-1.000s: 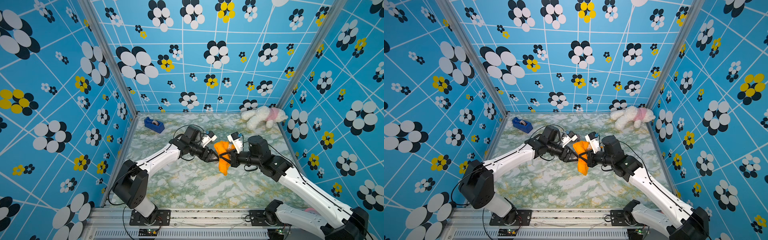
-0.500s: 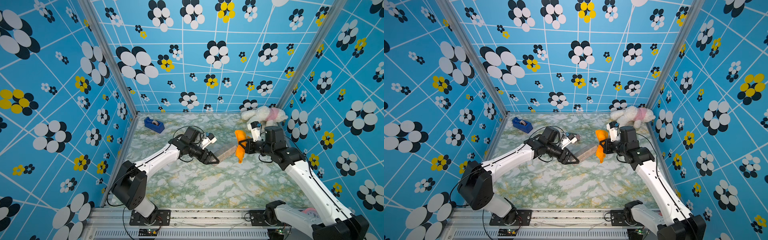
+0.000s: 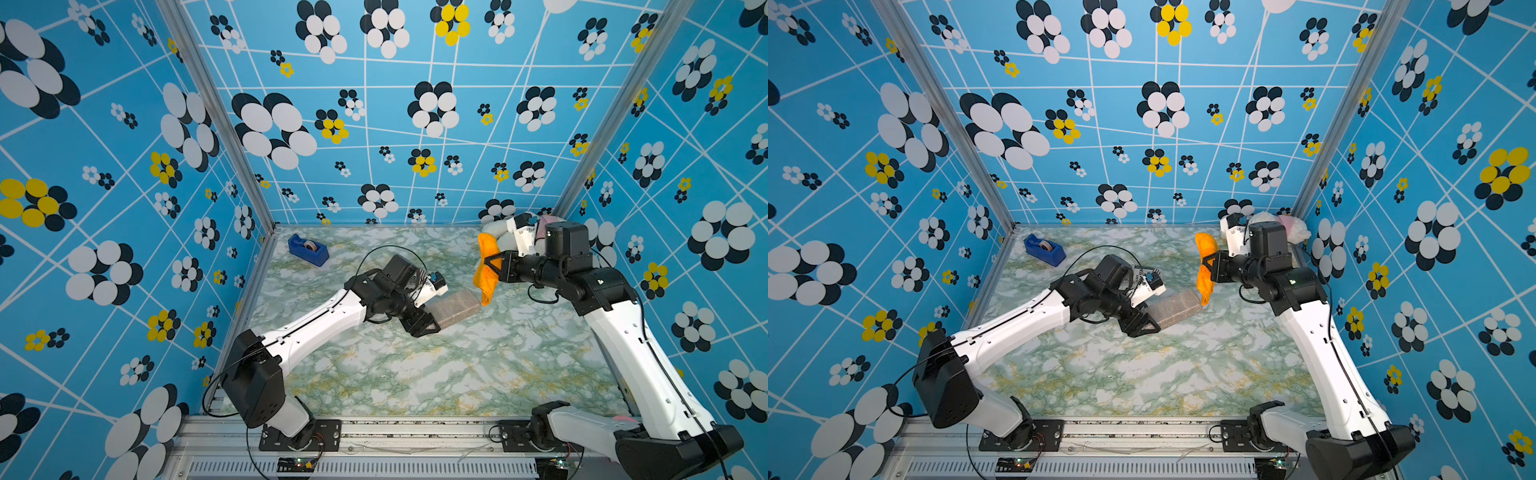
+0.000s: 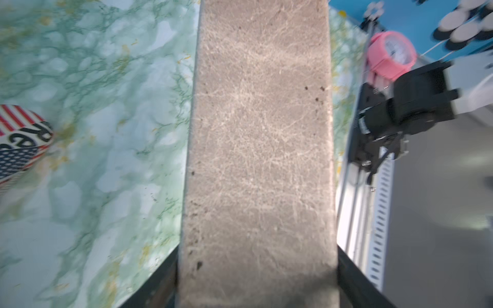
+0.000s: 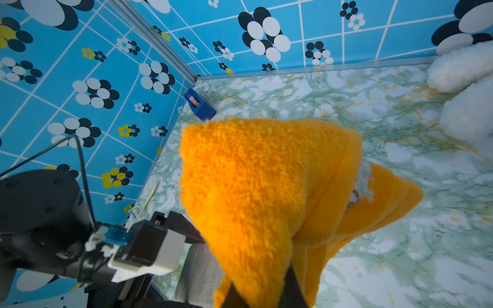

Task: Wipe the eyeglass case
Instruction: Wipe the dirt from the eyeglass case.

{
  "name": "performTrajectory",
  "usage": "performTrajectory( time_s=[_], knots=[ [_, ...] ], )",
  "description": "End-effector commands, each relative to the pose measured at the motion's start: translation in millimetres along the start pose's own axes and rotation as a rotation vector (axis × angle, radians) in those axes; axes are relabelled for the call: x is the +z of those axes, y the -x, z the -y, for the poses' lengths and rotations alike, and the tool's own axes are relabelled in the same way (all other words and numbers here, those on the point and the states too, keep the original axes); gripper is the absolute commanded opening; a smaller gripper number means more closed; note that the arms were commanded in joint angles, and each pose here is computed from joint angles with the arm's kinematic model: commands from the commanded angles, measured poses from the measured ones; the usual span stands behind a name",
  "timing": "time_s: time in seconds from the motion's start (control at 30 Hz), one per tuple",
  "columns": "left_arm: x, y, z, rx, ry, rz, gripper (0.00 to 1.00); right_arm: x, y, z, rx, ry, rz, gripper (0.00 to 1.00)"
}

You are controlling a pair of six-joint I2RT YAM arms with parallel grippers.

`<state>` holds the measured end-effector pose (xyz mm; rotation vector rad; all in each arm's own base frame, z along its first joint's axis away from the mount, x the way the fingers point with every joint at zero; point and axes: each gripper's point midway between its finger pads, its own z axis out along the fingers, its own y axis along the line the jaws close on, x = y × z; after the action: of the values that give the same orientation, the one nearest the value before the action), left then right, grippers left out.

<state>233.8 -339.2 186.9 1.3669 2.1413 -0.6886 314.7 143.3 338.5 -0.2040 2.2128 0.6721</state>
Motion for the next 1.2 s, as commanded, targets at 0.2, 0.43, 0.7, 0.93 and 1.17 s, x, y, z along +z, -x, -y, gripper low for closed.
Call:
performTrajectory(
  time_s=[0.2,0.43,0.7,0.93,1.17],
  knots=[
    [-14,33,-52,0.811,1.003,-0.011,0.21,11,-13,-8,0.072,0.054,-0.135,0.00],
    [-5,55,-33,1.096,1.255,0.152,0.17,29,-19,-14,0.129,0.112,-0.209,0.00],
    [11,73,-39,1.146,1.393,0.184,0.15,57,-51,-30,0.076,0.127,-0.411,0.00],
    [7,70,-43,1.137,1.391,0.175,0.14,82,-79,-20,0.054,0.084,-0.530,0.00],
    [0,66,-45,1.121,1.393,0.183,0.13,127,-142,-2,0.045,0.035,-0.664,0.00]
  ],
)
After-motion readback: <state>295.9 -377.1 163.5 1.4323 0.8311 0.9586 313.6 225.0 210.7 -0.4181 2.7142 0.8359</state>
